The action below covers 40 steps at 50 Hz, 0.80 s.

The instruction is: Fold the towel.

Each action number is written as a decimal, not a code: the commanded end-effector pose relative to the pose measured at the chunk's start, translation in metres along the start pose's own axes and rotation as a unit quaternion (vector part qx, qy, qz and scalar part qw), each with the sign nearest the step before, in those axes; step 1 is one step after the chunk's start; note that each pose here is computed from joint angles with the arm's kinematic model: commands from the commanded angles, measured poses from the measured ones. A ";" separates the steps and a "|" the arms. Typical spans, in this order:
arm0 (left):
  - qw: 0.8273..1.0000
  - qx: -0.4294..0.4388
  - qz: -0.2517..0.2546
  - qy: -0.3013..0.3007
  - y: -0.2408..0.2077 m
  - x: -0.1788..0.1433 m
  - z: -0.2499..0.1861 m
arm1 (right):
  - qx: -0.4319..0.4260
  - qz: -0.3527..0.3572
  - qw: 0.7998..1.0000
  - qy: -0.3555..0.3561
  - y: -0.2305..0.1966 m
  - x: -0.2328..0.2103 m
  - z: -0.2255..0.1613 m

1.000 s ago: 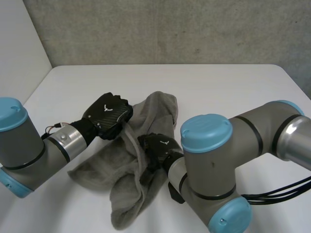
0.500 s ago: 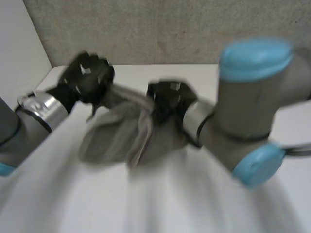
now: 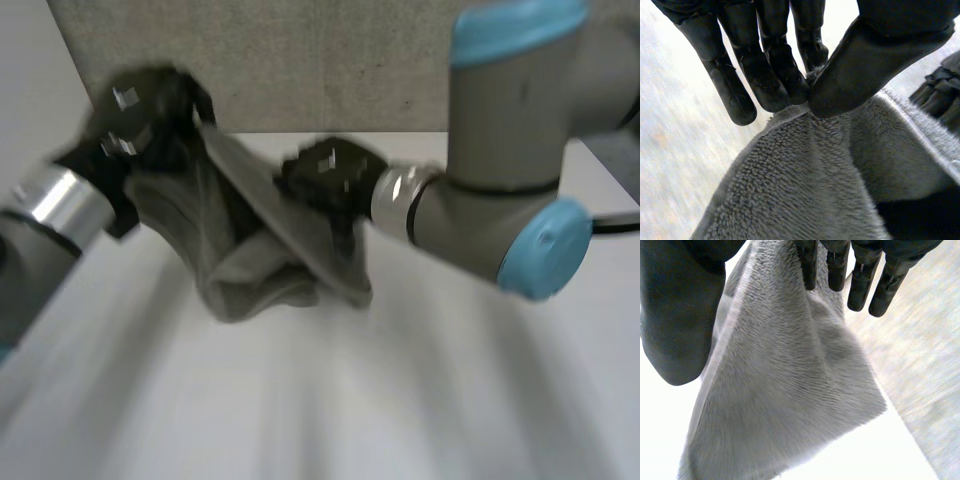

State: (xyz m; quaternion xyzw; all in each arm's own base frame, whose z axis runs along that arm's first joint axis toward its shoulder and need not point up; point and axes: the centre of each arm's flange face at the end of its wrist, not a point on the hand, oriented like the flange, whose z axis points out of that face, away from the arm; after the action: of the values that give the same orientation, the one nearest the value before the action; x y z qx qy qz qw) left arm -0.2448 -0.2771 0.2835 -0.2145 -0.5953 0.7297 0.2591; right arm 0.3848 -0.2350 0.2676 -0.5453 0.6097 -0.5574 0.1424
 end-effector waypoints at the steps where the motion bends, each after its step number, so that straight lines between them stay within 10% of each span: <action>1: 0.995 -0.091 0.006 0.032 0.066 0.010 -0.021 | -0.050 -0.001 0.999 0.011 0.032 -0.017 -0.006; 20: 0.994 -0.093 0.050 0.022 0.063 0.004 -0.026 | -0.048 0.206 0.974 0.083 0.080 -0.039 -0.013; 40: 0.995 -0.029 0.087 -0.025 -0.006 -0.012 -0.040 | -0.064 0.228 0.966 0.098 0.125 -0.043 0.043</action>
State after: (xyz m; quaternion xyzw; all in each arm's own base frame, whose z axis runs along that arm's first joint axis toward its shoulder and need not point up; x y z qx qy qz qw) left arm -0.2152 -0.2527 0.2795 -0.2610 -0.5968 0.7373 0.1791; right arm 0.3643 -0.2398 0.1320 -0.3446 0.7677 -0.5130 0.1695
